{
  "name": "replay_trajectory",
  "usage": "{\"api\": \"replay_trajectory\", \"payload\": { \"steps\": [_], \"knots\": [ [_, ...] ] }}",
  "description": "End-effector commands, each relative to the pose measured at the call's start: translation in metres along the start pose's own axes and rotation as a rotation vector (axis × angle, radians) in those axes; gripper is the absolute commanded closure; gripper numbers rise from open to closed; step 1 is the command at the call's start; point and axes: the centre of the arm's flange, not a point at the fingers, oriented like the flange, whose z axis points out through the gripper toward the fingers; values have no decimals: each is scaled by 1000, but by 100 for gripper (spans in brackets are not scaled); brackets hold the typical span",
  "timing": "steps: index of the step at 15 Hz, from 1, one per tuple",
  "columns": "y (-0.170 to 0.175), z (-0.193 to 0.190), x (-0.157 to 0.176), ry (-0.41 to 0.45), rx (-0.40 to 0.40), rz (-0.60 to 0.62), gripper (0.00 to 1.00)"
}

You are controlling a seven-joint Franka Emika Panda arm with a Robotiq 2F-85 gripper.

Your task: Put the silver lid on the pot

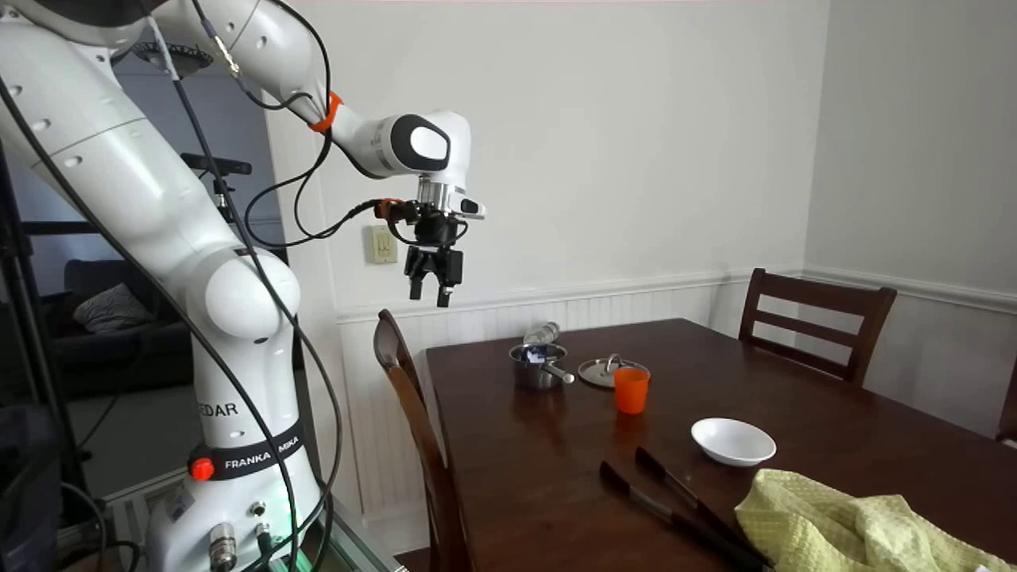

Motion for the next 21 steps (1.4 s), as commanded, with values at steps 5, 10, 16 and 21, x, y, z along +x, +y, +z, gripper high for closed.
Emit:
{"api": "replay_trajectory", "payload": {
  "steps": [5,10,16,21],
  "knots": [
    [0,0,0,0,0,0,0],
    [0,0,0,0,0,0,0],
    [0,0,0,0,0,0,0],
    [46,18,30,117,-81,277,0]
  ]
}}
